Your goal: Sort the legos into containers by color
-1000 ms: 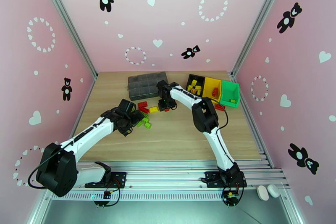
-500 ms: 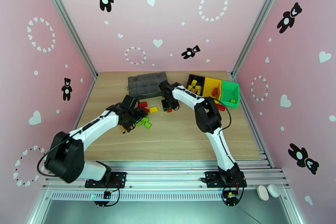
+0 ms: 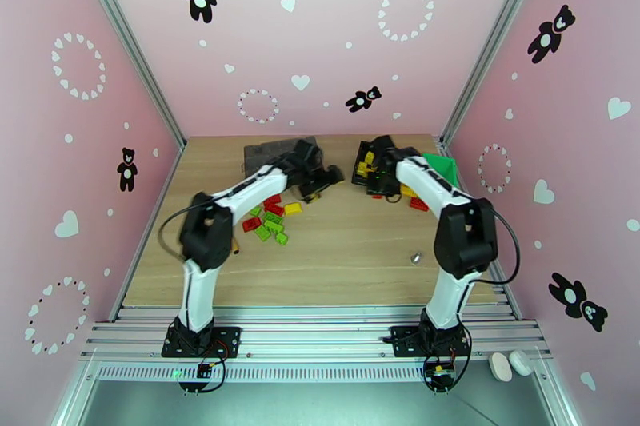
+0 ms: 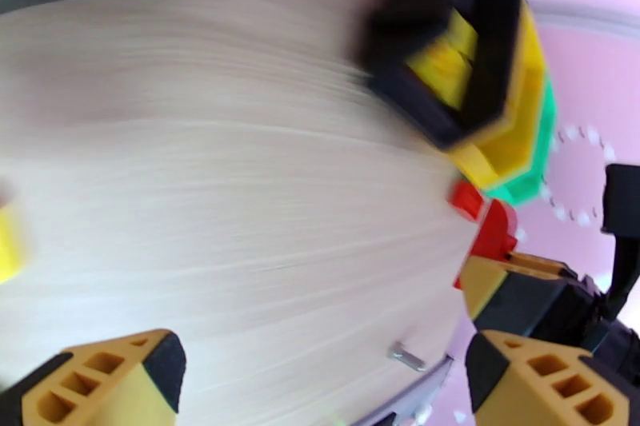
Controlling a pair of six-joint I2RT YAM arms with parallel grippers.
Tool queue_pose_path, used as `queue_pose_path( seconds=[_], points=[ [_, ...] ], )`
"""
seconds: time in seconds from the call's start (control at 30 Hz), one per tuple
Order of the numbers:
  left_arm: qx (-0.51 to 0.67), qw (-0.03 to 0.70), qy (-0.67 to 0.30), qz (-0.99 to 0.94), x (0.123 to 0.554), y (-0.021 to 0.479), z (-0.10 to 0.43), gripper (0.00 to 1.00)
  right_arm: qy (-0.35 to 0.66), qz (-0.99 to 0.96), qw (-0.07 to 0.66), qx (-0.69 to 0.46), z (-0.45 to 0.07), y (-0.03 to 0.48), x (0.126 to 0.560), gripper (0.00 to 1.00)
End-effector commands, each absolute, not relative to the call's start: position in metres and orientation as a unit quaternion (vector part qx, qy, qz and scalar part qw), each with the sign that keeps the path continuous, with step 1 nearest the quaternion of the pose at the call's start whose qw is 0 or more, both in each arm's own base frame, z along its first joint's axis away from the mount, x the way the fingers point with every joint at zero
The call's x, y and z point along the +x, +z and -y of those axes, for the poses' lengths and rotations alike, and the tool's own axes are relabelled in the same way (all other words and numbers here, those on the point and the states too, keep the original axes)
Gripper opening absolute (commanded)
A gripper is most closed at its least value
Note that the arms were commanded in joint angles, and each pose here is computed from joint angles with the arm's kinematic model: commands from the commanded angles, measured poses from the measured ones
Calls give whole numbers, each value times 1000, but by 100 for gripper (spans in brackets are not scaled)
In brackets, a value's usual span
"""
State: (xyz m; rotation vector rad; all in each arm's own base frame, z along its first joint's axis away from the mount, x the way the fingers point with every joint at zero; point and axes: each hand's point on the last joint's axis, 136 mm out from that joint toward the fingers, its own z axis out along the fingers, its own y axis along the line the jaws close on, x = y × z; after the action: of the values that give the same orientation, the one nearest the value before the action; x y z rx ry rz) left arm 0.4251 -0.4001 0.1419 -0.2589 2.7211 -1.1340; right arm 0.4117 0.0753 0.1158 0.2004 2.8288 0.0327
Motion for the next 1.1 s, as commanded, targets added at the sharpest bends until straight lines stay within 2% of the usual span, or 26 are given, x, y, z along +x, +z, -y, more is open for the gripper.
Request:
queue_pose_path(
  seconds=[0.0,0.17,0.37,0.57,0.83,1.07],
  points=[
    [-34,55,-421,-905,417,159,444,98,-8,-982,161,99,-38,126,415,22],
    [-31,38,-462,-886,430,165,482,98,-24,-976,168,136,-3,132,445,22],
    [-38,36,-472,-880,432,168,486,98,-30,-973,167,160,14,129,486,26],
    [-42,38,-463,-885,426,165,478,99,-28,-973,161,163,19,128,502,52],
    [-46,64,-454,-887,429,173,471,98,-6,-973,173,152,13,143,477,73],
    [-59,75,-452,-887,428,171,464,98,34,-970,151,187,24,122,425,79]
  ],
)
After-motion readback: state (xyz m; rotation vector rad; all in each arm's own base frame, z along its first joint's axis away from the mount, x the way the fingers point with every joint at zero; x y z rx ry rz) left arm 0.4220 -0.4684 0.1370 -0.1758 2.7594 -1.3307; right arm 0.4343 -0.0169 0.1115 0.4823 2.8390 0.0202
